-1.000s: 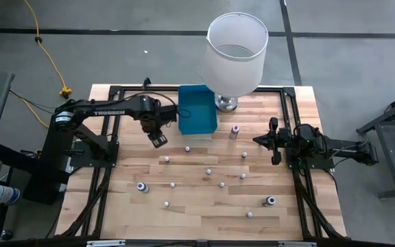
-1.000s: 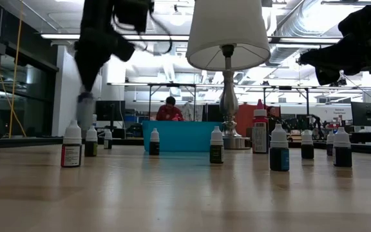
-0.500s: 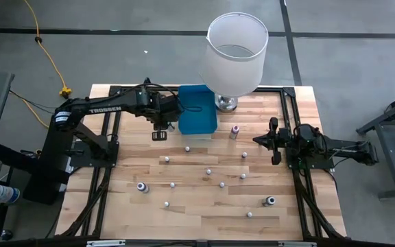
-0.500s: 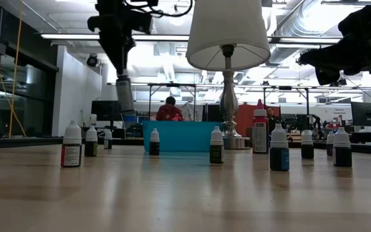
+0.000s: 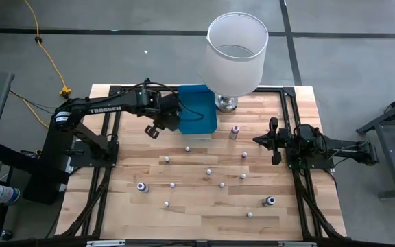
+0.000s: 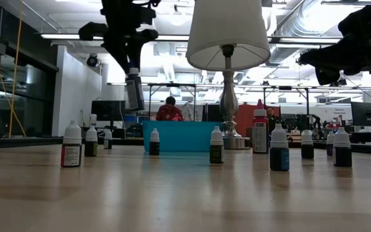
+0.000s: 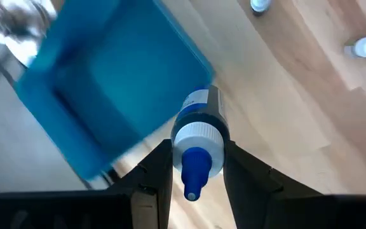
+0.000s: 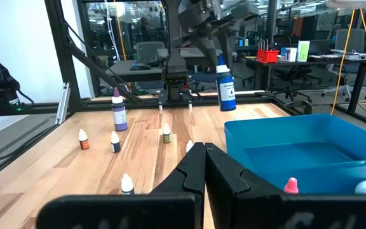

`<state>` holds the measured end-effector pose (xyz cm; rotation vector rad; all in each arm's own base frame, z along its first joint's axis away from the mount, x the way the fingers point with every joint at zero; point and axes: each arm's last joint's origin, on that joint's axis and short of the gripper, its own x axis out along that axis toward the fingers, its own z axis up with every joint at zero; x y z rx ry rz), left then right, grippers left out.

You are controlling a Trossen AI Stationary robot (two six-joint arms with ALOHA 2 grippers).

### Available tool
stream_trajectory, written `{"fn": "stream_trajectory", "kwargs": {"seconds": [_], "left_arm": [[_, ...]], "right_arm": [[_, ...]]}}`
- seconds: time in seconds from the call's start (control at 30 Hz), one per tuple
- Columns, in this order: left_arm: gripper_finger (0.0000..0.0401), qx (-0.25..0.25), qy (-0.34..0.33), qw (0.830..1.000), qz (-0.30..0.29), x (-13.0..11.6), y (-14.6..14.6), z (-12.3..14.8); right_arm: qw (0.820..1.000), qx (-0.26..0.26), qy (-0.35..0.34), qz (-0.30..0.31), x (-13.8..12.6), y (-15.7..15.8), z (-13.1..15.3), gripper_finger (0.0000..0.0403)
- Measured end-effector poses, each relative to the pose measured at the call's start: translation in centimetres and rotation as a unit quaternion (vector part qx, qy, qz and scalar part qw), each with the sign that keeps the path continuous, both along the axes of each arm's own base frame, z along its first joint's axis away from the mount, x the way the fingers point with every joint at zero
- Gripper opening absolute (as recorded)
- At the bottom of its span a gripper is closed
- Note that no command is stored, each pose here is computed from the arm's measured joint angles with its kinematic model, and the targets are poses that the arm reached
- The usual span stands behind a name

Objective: Pick & Place food coloring
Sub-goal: Put the big blue food coloring bottle into the blue bin

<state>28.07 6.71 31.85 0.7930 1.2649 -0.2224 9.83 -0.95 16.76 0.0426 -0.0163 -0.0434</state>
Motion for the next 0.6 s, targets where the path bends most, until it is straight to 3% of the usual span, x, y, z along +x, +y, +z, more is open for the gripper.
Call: {"fn": "stream_trajectory", "kwargs": {"seconds": [0.3,0.6], "left_arm": [[0.0107,0.012,-0.020,1.000,-0.011,2.2,0.5,-1.3],[0.0107,-0.010,-0.015,0.999,0.041,4.0,1.7,-3.7]], "right_arm": [[1.000,0.000,0.000,0.000,0.0,0.0,0.0,0.0000],[1.000,0.000,0.001,0.000,0.0,0.0,0.0,0.0000]]}}
